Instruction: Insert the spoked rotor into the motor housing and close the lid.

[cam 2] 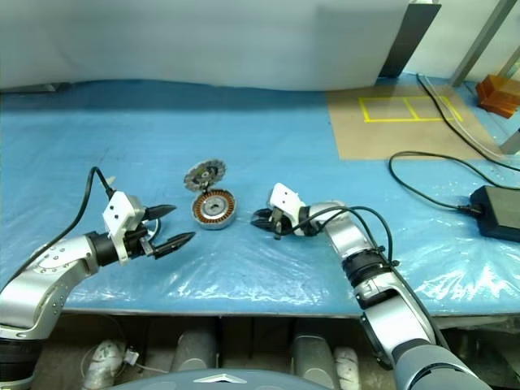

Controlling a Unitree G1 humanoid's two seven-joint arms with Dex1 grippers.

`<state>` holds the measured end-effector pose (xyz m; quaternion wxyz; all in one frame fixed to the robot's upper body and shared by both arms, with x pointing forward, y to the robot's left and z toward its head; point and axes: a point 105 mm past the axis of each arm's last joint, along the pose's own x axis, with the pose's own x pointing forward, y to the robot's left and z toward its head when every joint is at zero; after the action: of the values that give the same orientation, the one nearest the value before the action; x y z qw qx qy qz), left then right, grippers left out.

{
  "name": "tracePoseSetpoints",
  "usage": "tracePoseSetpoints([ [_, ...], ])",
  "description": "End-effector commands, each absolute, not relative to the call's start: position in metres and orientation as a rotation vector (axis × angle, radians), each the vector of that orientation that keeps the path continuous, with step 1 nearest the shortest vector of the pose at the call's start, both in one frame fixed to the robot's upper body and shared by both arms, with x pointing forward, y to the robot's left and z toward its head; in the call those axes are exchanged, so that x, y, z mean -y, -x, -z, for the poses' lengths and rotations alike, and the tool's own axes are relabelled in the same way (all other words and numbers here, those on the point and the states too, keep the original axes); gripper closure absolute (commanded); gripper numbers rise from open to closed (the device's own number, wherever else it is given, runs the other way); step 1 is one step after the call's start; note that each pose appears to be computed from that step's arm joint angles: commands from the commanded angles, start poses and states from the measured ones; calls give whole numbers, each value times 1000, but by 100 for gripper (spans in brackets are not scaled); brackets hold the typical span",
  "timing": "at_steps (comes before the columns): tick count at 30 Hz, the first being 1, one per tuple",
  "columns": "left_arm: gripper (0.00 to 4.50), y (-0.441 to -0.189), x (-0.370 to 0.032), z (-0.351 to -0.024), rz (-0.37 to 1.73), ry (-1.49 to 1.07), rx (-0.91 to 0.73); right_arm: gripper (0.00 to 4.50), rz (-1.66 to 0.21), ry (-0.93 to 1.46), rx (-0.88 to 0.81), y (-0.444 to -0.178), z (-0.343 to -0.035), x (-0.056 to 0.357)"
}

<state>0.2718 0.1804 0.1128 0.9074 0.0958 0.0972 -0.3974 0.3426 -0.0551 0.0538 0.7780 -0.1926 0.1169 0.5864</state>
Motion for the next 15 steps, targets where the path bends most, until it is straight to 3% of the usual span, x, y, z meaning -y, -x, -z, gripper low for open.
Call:
tracePoseSetpoints([
  [1,0,-274,-180,-123,824,-221,-161,391,-1250,430,-368,-336,-28,69],
  [7,0,-273,-181,-125,826,-224,-160,391,-1250,356,-214,-352,-82,55],
  [15,0,-273,-182,-126,823,-223,-152,391,-1333,269,-84,-348,-148,25],
])
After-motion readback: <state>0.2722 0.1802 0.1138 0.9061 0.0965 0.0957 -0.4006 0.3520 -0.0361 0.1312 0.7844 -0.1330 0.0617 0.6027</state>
